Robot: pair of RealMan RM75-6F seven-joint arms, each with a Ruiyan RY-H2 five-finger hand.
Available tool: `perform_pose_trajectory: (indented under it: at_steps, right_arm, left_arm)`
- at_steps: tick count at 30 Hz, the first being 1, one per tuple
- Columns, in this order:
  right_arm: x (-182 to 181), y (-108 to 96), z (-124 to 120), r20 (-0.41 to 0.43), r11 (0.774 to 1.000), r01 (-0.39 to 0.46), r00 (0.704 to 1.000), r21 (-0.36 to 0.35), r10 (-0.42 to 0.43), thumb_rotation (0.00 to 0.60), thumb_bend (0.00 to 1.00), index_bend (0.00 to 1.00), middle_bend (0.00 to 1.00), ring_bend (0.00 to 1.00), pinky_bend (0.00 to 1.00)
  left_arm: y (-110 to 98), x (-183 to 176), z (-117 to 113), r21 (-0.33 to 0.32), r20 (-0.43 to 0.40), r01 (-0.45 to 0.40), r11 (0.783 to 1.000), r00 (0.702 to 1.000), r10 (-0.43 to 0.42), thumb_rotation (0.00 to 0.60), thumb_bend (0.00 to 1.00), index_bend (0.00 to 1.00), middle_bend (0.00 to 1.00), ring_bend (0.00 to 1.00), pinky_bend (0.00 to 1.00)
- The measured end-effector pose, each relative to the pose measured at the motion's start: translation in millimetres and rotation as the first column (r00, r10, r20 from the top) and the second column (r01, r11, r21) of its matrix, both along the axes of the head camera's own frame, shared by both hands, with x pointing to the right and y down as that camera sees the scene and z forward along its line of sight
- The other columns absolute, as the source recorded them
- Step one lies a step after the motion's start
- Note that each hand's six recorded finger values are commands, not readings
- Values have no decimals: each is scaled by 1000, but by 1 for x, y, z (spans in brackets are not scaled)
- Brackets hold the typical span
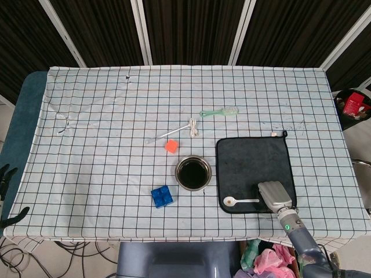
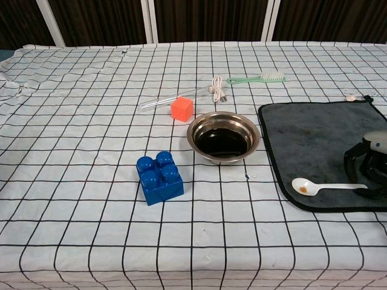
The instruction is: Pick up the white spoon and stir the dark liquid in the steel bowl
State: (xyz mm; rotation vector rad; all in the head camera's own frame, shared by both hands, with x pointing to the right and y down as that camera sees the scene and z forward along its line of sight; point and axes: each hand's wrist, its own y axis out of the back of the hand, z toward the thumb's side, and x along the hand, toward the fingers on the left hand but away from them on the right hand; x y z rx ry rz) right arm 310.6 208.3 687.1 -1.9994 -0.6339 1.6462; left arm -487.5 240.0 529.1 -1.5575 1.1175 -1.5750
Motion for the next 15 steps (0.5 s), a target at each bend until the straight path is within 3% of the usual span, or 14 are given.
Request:
perform_pose_trajectory:
  at_steps: [15]
  right_arm:
    - [0, -1, 0, 6, 1000, -4, 1000, -1, 4, 600, 381, 587, 809, 923, 906]
  left_arm:
    - [0, 0, 0, -1, 0, 0, 1000, 1000, 0, 600, 199, 87, 5, 0, 0]
